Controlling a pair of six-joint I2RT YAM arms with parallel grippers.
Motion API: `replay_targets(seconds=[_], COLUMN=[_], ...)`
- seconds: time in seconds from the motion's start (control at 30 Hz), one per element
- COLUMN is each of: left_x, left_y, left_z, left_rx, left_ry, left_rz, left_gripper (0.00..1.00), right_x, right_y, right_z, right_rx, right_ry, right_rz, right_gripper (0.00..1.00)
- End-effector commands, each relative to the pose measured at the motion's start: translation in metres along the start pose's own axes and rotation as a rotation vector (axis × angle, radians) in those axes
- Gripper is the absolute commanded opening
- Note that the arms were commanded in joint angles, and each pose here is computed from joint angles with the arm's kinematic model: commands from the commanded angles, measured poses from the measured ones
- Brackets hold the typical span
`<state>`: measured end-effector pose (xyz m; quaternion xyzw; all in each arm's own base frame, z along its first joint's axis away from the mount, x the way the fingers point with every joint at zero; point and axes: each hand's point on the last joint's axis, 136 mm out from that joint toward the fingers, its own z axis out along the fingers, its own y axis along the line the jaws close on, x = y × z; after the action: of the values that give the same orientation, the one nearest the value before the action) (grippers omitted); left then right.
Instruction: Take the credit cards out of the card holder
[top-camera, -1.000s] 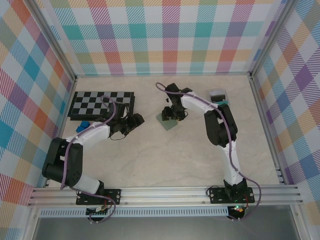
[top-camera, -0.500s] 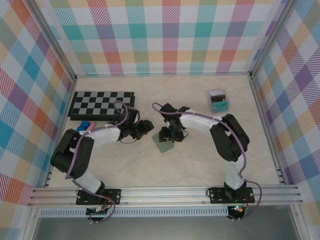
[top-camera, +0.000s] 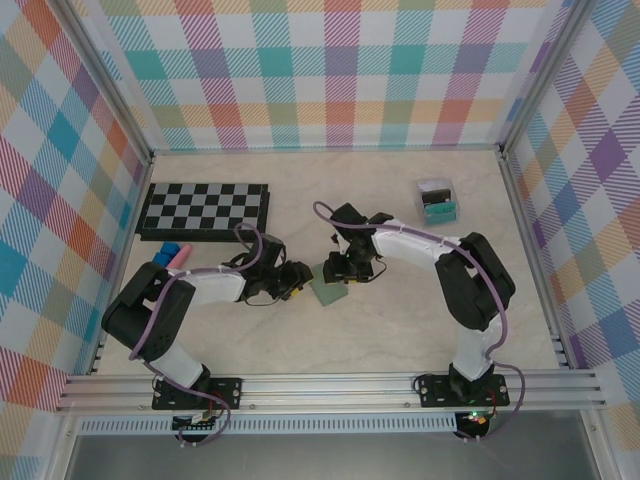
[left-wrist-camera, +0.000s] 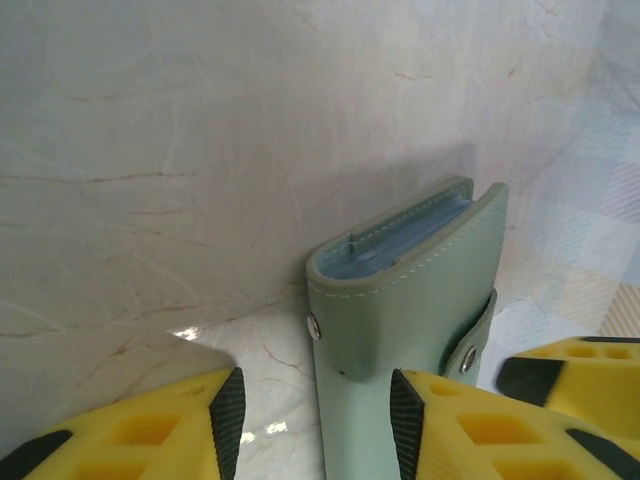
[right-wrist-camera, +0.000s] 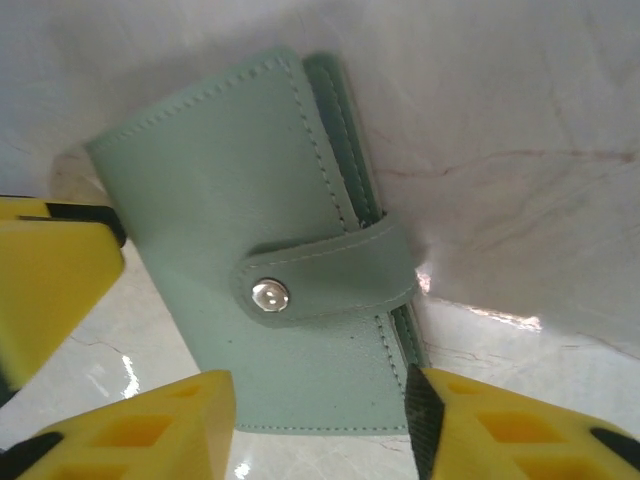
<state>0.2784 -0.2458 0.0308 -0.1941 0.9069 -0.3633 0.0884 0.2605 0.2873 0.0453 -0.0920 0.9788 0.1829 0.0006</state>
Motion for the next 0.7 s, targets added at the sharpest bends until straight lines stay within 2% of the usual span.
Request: replay_targets(seconds=[0.0, 0.2, 0.4, 0.67], left_x=[0.009, 0.011, 0.017, 0.014], left_y=[-0.012, -0.02, -0.031, -0.016], left_z=[0.0, 0.003, 0.009, 0.012], left_rx=[0.073, 0.123, 0.186, 0.141], left_ry=[0.03, 0.051, 0.119, 0.119], left_rz=[-0.017, -0.004, 0.003, 0.011], left_gripper=[0.44, 0.42, 0.4, 0.41], right_x=[0.005, 0.006, 0.004, 0.004], right_y=[0.003, 0.003, 0.001, -0.007], right_z=[0.01, 0.019, 0.022, 0.023], right_rx=[-0.049, -0.06, -0.08, -0.083], right_ry=[0.041, 0.061, 0.064, 0.064], right_rz=[0.006, 0.017, 0.031, 0.052], right_gripper=[0.45, 0.41, 0.4, 0.38])
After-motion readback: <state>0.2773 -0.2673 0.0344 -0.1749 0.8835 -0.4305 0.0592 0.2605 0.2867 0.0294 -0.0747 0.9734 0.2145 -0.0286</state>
